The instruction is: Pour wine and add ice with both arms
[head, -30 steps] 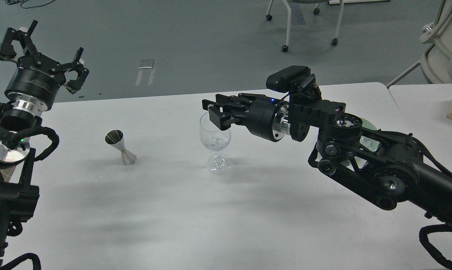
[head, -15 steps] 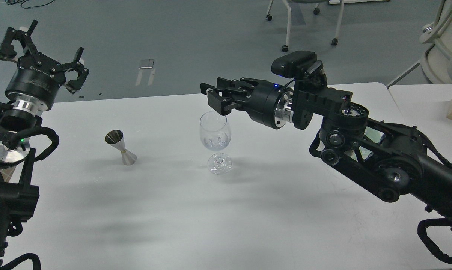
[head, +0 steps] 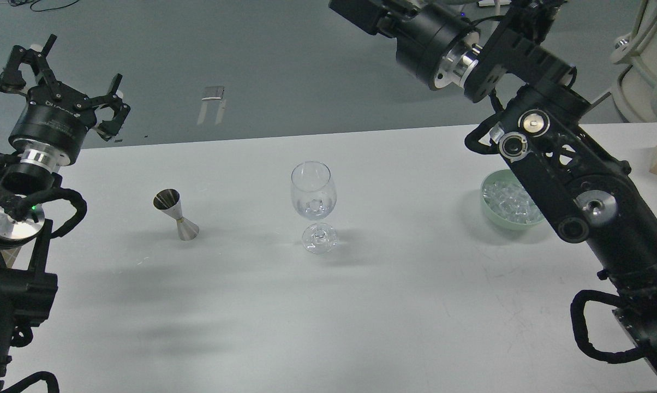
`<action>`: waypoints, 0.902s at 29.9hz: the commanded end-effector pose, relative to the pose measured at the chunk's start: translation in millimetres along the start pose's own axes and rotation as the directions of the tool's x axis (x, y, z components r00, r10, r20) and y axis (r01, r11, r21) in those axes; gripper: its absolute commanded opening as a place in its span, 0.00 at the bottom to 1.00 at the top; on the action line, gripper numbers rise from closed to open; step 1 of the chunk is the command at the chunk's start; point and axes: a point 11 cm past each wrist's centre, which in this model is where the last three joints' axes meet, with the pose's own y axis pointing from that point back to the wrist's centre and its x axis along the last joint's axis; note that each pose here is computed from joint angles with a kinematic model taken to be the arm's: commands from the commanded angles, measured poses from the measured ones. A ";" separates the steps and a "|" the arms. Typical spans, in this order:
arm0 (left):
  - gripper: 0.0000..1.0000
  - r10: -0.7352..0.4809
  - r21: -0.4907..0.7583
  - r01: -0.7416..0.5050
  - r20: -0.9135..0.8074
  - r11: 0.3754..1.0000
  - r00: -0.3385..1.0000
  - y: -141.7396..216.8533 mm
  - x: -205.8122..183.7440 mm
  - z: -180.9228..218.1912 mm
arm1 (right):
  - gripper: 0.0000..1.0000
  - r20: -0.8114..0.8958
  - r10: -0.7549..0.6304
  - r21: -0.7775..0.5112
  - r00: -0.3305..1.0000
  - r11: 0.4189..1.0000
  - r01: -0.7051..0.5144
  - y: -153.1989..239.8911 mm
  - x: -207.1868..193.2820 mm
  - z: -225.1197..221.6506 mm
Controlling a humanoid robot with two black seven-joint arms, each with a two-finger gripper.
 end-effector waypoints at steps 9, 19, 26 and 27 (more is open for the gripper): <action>0.98 0.033 -0.003 -0.033 0.005 0.999 0.999 -3.0 7.7 -1.4 | 1.00 0.749 0.300 -0.175 0.592 0.950 -0.260 11.5 55.4 78.2; 0.98 0.120 -0.043 -0.119 0.028 0.992 0.992 -3.2 36.8 8.9 | 1.00 0.856 0.445 -0.367 0.262 0.881 -0.299 45.8 74.3 158.9; 0.97 0.089 -0.058 -0.087 0.038 0.994 0.995 -14.6 25.3 10.2 | 1.00 0.870 0.445 -0.392 0.213 0.885 -0.250 39.7 49.1 166.5; 0.97 0.086 -0.053 -0.084 0.038 0.995 0.996 -15.5 23.9 7.6 | 1.00 0.872 0.444 -0.393 0.204 0.885 -0.248 39.9 48.3 167.6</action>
